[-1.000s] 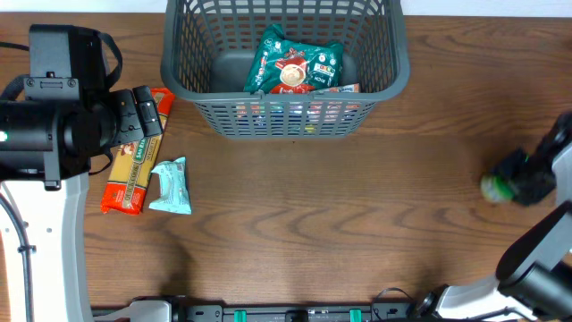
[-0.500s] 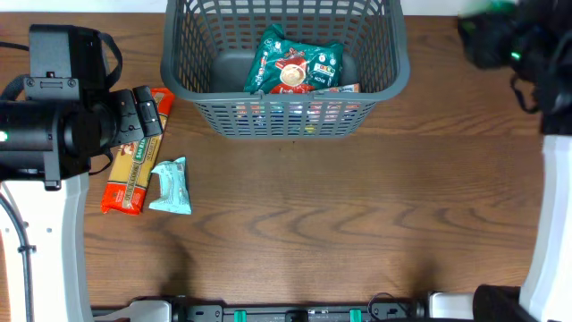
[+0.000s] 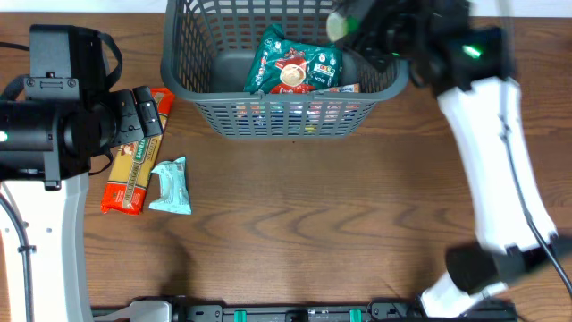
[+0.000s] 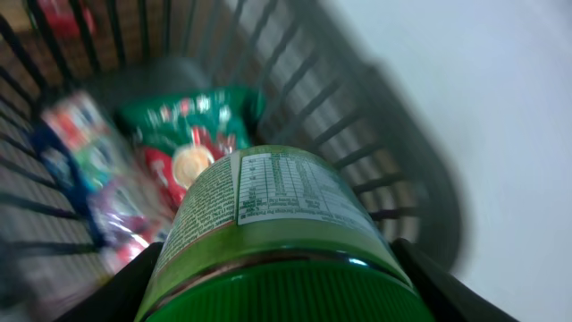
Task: Pack container
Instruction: 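Carry the jar over and drop it into the basket, then retract the right gripper to the right side, then grasp the teal snack packet with the left gripper, then lift the teal packet and drop it into the basket, then move the left gripper back toward the white pouch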
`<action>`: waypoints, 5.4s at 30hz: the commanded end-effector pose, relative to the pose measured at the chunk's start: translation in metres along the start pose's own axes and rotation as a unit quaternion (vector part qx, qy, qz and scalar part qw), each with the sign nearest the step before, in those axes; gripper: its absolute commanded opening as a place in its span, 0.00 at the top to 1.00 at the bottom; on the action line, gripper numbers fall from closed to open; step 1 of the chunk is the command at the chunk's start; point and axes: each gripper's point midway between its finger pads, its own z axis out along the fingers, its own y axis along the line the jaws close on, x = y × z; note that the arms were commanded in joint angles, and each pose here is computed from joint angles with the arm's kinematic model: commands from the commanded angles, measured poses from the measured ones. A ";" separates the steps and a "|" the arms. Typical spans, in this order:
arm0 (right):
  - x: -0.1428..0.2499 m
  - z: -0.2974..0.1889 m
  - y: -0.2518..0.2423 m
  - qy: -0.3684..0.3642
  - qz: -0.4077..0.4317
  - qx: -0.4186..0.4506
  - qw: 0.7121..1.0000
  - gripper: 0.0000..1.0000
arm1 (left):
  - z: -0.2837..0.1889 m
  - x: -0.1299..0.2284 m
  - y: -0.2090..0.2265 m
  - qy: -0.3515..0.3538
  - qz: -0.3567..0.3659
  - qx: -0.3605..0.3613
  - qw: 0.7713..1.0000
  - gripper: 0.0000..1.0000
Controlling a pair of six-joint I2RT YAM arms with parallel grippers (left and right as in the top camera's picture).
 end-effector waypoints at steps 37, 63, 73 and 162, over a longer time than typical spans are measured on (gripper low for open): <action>0.128 -0.186 -0.124 0.045 0.495 0.286 0.819 0.01 | 0.028 0.028 0.016 0.053 -0.032 -0.057 0.996 0.01; 0.351 -0.052 -0.020 0.282 0.616 0.192 0.710 0.01 | 0.245 0.168 -0.019 0.221 0.056 -0.010 0.974 0.01; 0.356 -0.049 -0.013 0.290 0.614 0.187 0.710 0.01 | 0.285 0.173 -0.026 0.228 0.057 -0.012 0.972 0.01; 0.358 -0.052 -0.004 0.309 0.605 0.172 0.714 0.01 | 0.067 -0.068 -0.276 -0.261 0.577 0.194 0.749 0.45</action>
